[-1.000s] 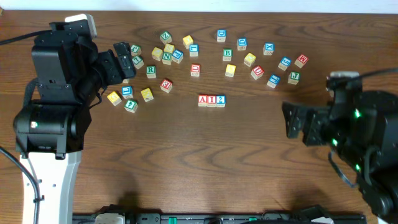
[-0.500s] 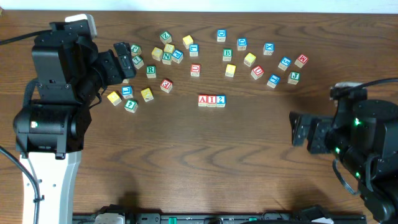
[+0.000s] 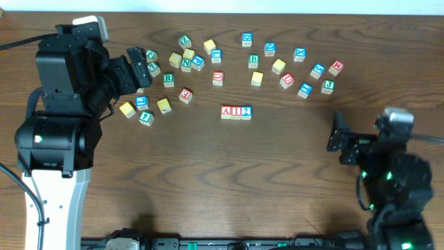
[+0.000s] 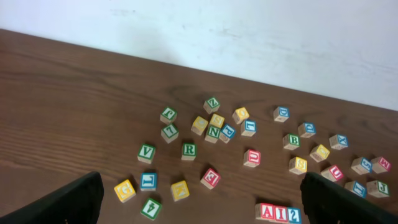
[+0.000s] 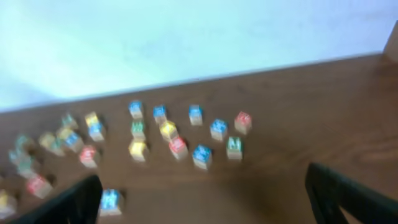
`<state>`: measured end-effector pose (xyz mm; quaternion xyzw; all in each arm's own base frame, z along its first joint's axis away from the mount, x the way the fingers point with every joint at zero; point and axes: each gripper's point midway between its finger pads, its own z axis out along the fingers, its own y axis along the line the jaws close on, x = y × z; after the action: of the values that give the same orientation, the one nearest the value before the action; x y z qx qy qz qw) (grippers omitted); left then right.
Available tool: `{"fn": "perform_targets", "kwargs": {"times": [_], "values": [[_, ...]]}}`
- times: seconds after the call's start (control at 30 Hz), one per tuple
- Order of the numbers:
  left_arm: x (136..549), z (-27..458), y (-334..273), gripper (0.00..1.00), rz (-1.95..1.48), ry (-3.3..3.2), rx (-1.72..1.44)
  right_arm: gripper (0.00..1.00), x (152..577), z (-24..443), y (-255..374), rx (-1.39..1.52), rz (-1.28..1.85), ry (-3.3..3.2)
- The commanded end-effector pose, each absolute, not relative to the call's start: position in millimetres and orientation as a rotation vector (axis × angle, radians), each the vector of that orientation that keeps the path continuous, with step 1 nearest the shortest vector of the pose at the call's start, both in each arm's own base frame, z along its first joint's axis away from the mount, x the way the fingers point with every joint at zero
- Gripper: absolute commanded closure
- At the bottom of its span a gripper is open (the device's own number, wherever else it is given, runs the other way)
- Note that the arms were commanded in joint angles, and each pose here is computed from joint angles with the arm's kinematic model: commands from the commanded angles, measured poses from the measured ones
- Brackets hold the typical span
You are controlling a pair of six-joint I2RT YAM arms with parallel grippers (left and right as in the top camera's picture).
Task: Spell out AI2
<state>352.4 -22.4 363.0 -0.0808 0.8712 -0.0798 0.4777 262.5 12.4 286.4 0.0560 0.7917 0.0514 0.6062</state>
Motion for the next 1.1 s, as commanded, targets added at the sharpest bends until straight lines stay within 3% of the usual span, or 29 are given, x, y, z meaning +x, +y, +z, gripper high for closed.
{"fn": "perform_targets", "kwargs": {"times": [0.0, 0.67, 1.07], "values": [[352.4, 365.5, -20.3, 0.00, -0.181, 2.121, -0.197, 0.01, 256.4, 251.9, 11.8, 0.111, 0.126, 1.786], [352.4, 365.5, -20.3, 0.00, -0.181, 2.121, -0.197, 0.01, 246.1, 154.8, 13.4, 0.097, 0.151, 1.653], [352.4, 365.5, -20.3, 0.00, -0.181, 2.121, -0.197, 0.01, 246.0, 156.0, 15.9, 0.059, 0.139, 1.649]]}}
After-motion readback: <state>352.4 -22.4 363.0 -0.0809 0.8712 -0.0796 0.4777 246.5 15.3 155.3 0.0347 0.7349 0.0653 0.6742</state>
